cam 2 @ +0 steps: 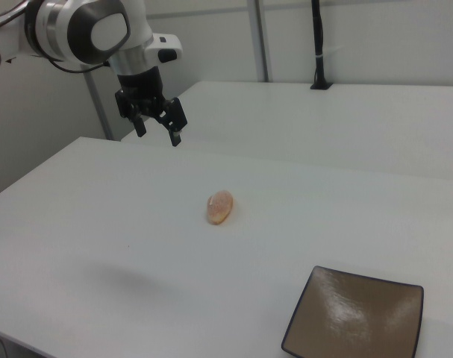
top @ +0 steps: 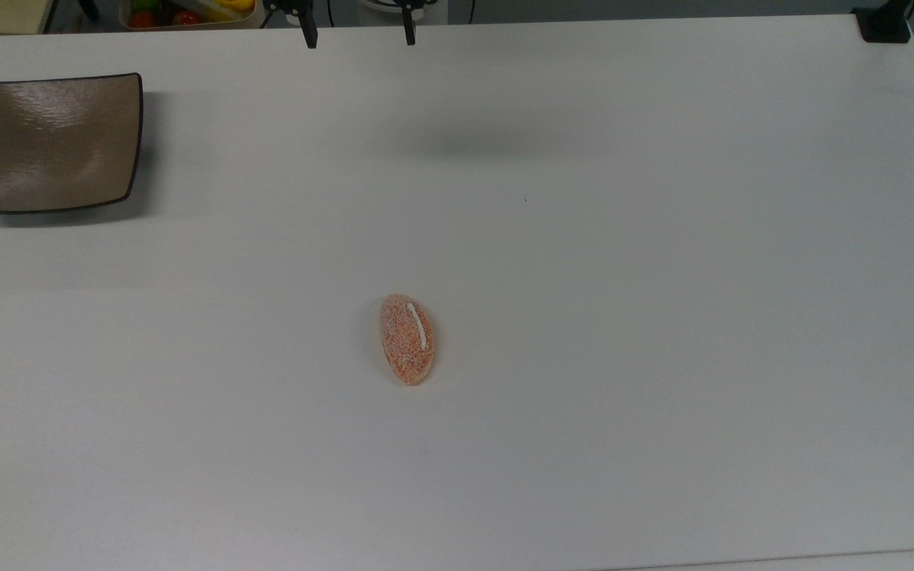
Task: Bread is placed on a ceramic plate
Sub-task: 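Move the open gripper over the orange bread roll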
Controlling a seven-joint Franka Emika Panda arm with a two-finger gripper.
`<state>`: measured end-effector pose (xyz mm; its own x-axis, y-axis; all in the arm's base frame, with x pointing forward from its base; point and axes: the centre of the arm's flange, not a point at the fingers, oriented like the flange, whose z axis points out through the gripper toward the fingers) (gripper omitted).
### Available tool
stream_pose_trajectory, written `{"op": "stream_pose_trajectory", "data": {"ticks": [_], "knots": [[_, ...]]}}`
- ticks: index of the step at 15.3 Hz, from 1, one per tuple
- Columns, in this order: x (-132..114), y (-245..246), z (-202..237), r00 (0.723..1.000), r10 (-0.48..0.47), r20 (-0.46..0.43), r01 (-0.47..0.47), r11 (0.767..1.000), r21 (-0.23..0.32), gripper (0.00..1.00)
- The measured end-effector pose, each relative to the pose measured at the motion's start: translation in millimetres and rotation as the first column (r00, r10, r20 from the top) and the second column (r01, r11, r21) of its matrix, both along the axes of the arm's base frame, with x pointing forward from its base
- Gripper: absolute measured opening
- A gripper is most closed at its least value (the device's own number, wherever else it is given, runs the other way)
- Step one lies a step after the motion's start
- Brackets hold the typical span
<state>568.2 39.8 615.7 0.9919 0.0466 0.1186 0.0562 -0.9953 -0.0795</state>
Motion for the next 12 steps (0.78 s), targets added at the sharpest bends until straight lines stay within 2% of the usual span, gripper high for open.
{"op": "stream_pose_trajectory", "data": {"ticks": [12], "knots": [[-0.5, 1.6, 0.3, 1.0, 0.003, 0.0, -0.003, 1.0, 0.0, 1.0]]}}
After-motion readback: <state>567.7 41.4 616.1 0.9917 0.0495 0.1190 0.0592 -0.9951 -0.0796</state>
